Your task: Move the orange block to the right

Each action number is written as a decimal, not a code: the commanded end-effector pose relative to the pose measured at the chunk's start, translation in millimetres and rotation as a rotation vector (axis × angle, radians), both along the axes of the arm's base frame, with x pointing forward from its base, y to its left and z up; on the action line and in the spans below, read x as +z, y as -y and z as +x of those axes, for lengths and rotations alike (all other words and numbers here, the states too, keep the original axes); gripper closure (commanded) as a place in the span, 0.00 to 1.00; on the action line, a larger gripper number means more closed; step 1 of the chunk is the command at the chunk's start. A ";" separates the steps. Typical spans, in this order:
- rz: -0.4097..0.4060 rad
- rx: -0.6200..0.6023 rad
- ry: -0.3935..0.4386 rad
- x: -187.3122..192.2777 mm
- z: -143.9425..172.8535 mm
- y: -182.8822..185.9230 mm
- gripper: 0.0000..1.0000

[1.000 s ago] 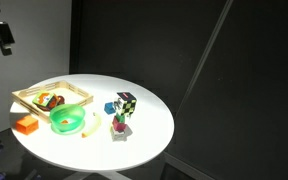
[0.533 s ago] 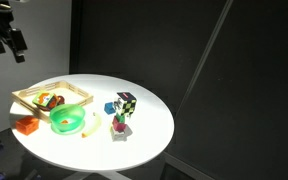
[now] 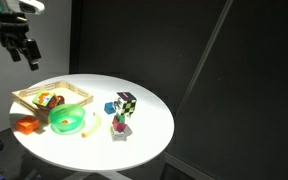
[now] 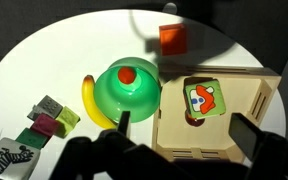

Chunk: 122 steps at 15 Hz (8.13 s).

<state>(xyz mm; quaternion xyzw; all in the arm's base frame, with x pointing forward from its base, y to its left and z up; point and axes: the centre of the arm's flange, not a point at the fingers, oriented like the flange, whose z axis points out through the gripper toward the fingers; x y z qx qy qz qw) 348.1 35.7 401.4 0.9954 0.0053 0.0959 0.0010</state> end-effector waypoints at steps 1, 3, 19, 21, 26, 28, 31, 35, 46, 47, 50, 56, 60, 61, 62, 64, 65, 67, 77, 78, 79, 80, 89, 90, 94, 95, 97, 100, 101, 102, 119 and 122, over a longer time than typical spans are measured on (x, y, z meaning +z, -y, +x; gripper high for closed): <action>-0.001 0.000 0.008 -10.7 18.7 7.4 0.00; -0.001 0.004 0.011 -18.5 26.6 7.8 0.00; 0.021 0.045 -0.183 -95.6 53.5 4.7 0.00; 0.016 0.046 -0.192 -97.4 55.1 3.6 0.00; 0.007 0.033 -0.179 -102.5 48.7 3.1 0.00; 0.007 0.033 -0.179 -102.4 48.7 3.1 0.00; 0.003 0.044 -0.194 -106.3 44.9 2.8 0.00; 0.001 0.041 -0.218 -118.1 42.0 4.0 0.00; -0.010 0.046 -0.218 -152.5 39.8 2.2 0.00; -0.012 0.046 -0.221 -157.1 38.8 2.0 0.00; -0.023 0.054 -0.222 -170.0 35.5 0.8 0.00; -0.039 0.068 -0.214 -191.3 36.7 -4.4 0.00; -0.043 0.069 -0.211 -201.2 37.8 -12.3 0.00; -0.043 0.071 -0.211 -203.6 37.5 -15.4 0.00; -0.046 0.073 -0.210 -205.7 37.0 -18.3 0.00; -0.050 0.080 -0.211 -210.0 35.7 -24.7 0.00; -0.052 0.085 -0.212 -211.8 35.2 -27.3 0.00; -0.054 0.098 -0.209 -215.6 34.7 -32.5 0.00; -0.052 0.157 -0.199 -232.9 34.3 -40.6 0.00; -0.051 0.158 -0.198 -234.5 34.7 -40.3 0.00; -0.050 0.159 -0.196 -236.2 34.8 -39.8 0.00; -0.049 0.160 -0.195 -237.7 35.0 -39.5 0.00; -0.044 0.165 -0.200 -250.3 34.6 -34.9 0.00; -0.044 0.165 -0.202 -251.7 34.5 -34.0 0.00; -0.045 0.163 -0.214 -256.9 34.0 -31.1 0.00; -0.045 0.162 -0.217 -258.1 33.8 -30.8 0.00; -0.045 0.163 -0.222 -260.0 33.4 -30.4 0.00; -0.048 0.163 -0.228 -261.7 33.8 -29.9 0.25; -0.048 0.163 -0.228 -261.8 33.9 -29.8 0.27; -0.048 0.163 -0.229 -262.0 34.1 -29.8 0.34; -0.067 0.147 -0.291 -219.1 27.1 -34.8 0.75; -0.078 0.138 -0.298 -200.5 26.6 -35.1 0.75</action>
